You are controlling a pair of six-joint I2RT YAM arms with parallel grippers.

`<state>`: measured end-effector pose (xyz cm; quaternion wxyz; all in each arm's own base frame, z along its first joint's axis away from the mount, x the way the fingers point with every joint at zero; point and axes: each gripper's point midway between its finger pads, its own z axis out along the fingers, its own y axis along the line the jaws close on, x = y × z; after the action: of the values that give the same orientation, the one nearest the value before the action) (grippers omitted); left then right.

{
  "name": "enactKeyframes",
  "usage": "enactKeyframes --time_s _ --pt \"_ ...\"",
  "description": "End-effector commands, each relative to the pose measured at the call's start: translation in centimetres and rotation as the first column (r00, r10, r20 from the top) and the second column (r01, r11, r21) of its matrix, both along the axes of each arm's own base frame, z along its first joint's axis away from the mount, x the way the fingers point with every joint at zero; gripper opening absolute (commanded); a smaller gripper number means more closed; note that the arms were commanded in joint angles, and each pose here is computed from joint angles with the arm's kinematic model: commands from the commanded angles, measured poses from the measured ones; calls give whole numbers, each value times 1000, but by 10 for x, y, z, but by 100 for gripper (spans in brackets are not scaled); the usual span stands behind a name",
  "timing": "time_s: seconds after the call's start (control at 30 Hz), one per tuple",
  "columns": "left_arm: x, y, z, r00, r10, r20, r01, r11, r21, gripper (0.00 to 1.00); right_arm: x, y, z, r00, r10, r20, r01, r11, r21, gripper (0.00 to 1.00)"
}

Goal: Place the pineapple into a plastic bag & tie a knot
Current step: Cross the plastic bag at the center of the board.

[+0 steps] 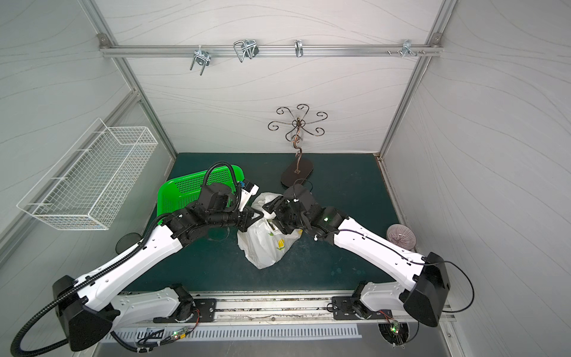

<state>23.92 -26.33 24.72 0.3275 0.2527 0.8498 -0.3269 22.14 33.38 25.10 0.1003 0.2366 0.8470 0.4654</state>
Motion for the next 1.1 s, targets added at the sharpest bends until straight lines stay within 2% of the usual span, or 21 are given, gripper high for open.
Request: enactKeyframes --time_s 0.0,0.33,0.57,0.83,1.0,1.07 --pt "-2 -9 21 998 -45 44 48 997 -62 0 11 11 9 999 14 43 -16 999 45 67" --pt "-12 -16 20 994 -102 27 104 990 -91 0 22 31 16 995 53 89 -61 994 86 56" --pt "-27 -24 22 986 -161 33 164 979 -120 0 23 36 21 994 65 93 -75 991 110 54" --pt "-47 -32 32 966 -247 77 256 954 -156 0 23 23 11 996 46 77 -52 996 77 42" --pt "-54 -33 34 959 -270 86 282 943 -179 5 20 22 6 996 56 69 -61 996 71 38" --pt "-57 -34 36 955 -283 90 295 937 -184 7 20 22 5 996 60 70 -65 996 69 32"
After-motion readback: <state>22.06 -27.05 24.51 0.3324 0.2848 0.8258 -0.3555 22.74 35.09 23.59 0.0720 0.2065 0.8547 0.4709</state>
